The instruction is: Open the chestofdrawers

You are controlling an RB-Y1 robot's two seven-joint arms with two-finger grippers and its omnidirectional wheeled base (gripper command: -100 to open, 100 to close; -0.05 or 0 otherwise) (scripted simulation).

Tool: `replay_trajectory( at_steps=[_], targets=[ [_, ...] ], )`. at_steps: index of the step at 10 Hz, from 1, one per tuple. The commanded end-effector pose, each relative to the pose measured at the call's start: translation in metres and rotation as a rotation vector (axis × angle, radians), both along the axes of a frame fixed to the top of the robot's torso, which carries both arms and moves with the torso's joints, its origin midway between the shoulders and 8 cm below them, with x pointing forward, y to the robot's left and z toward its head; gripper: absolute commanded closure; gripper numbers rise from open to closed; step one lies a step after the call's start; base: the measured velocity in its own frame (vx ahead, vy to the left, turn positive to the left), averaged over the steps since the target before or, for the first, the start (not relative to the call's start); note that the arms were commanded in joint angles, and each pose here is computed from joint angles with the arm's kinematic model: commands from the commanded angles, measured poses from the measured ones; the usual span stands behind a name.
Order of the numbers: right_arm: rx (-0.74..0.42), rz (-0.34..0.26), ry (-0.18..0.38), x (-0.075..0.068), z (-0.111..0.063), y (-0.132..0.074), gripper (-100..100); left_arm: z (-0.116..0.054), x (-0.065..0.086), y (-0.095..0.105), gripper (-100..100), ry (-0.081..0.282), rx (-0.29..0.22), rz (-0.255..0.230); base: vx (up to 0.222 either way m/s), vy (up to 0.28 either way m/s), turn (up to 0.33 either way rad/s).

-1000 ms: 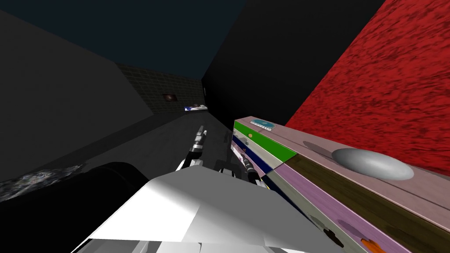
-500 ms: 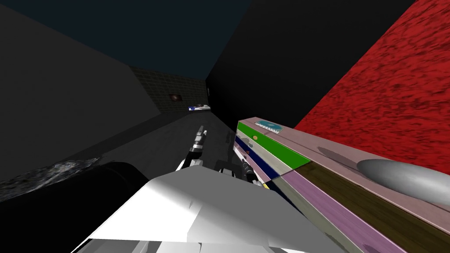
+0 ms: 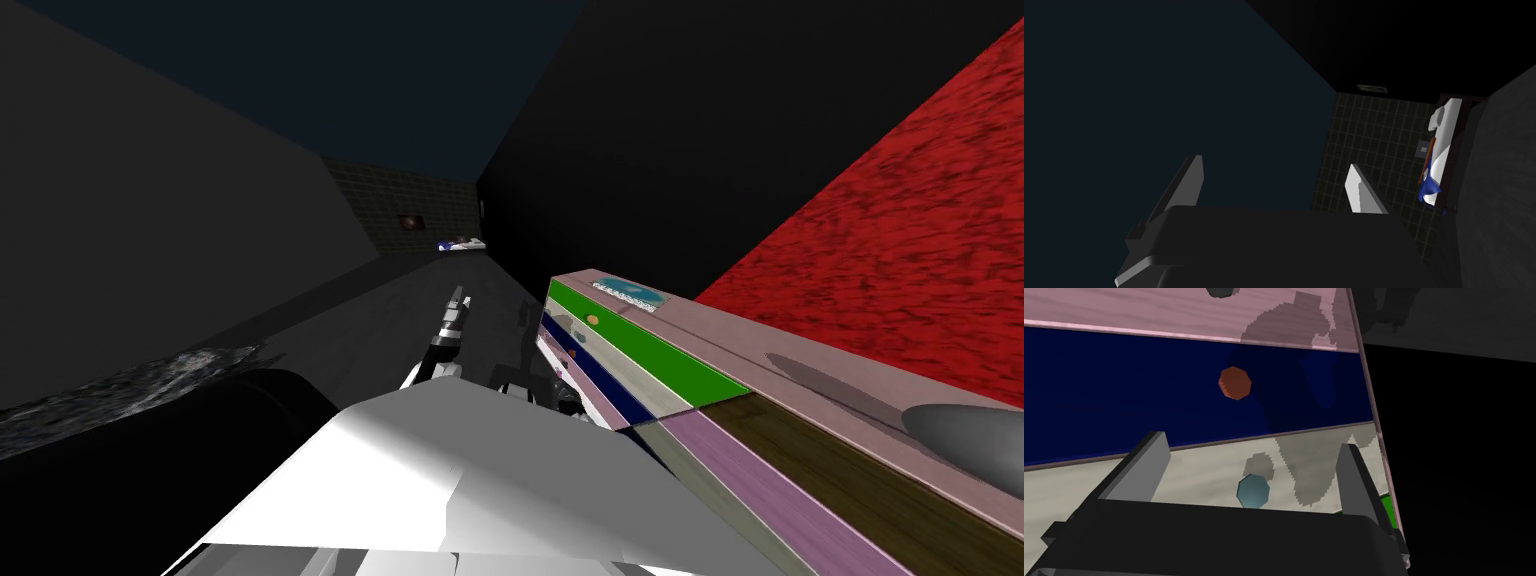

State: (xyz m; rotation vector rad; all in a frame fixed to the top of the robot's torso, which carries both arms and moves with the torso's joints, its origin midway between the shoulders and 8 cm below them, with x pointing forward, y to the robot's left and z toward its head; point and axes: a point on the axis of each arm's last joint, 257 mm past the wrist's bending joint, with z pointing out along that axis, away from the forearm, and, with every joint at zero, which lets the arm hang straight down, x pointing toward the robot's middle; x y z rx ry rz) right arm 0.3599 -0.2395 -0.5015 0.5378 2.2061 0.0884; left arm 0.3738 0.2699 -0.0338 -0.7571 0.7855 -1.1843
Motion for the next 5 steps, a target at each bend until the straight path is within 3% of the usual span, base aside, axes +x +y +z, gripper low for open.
replay_trajectory(
  at_steps=[1, 2, 3, 4, 5],
  targets=[
    [-0.099, 0.000, 0.069, -0.013, -0.021, -0.014, -100, 0.000, 0.000, 0.000, 0, 0.000, 0.000, 0.000, 0.029, 0.023, 0.121],
    [-0.162, 0.018, 0.086, -0.012, -0.024, -0.019, -100, 0.000, 0.000, 0.000, 0, 0.000, 0.000, 0.000, 0.039, 0.026, 0.168],
    [-0.189, 0.005, 0.122, -0.023, -0.034, -0.029, -100, 0.000, 0.000, 0.000, 0, 0.000, 0.000, 0.000, 0.044, 0.020, 0.084],
    [-0.190, 0.005, 0.125, -0.024, -0.035, -0.029, -100, 0.000, 0.000, 0.000, 0, 0.000, 0.000, 0.000, 0.024, 0.010, -0.014],
    [-0.272, 0.013, 0.160, -0.029, -0.041, -0.041, -100, 0.000, 0.000, 0.000, 0, 0.000, 0.000, 0.000, 0.033, 0.015, 0.167]
  ],
)
